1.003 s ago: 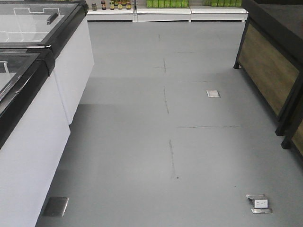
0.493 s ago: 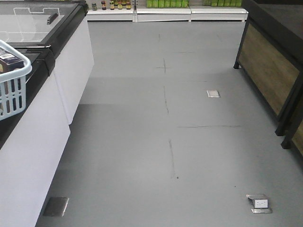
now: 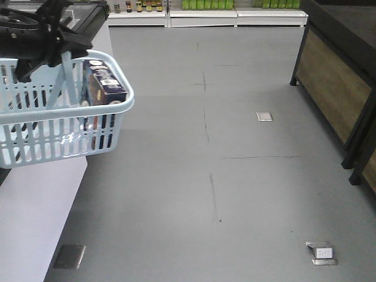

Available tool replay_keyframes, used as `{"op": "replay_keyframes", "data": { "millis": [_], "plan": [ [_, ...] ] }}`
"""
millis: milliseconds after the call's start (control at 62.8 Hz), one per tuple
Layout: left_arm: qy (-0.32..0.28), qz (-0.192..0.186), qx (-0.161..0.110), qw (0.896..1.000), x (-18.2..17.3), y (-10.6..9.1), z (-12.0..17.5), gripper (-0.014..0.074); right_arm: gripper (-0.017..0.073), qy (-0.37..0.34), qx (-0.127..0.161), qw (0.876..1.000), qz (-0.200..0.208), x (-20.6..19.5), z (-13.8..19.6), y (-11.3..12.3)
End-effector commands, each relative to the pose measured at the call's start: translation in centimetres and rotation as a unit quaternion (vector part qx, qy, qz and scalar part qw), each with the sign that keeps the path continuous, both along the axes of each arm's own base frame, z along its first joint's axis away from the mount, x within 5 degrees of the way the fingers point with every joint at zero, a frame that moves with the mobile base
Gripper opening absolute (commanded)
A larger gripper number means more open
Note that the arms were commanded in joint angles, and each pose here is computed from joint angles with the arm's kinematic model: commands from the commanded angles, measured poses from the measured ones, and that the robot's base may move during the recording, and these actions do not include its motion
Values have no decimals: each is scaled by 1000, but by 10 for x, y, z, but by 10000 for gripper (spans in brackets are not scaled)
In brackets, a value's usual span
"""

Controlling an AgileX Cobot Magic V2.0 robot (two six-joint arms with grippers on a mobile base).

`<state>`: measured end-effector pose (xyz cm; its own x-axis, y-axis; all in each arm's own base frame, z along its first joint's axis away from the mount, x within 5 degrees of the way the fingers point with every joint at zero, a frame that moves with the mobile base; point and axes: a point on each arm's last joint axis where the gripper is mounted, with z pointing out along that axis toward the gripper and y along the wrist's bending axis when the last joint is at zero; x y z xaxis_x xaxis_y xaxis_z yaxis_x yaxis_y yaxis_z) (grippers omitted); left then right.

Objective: Left arm holds basket, right arm returns cookies

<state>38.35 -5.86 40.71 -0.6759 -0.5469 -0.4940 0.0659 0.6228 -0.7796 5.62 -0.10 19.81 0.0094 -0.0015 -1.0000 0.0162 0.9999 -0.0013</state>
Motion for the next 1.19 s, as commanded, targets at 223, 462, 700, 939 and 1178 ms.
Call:
{"op": "replay_keyframes", "data": {
  "millis": [223,462,700,939,1178],
  "plan": [
    [-94,-81,-16,992,-54,-71,49,-6,-6,-43,-5,999,1,-1,7,0],
    [-90,-118,-26,989,-89,-109,34,-6,-6,-42,-5,999,1,-1,7,0],
    [-102,-126,-37,986,-132,-134,16,-6,-6,-42,-5,999,1,-1,7,0],
    [-80,-140,-53,986,-171,-151,-15,-6,-6,-42,-5,999,1,-1,7,0],
    [-31,-160,-50,985,-203,-172,-60,-6,-6,-42,-5,999,1,-1,7,0]
  ]
}}
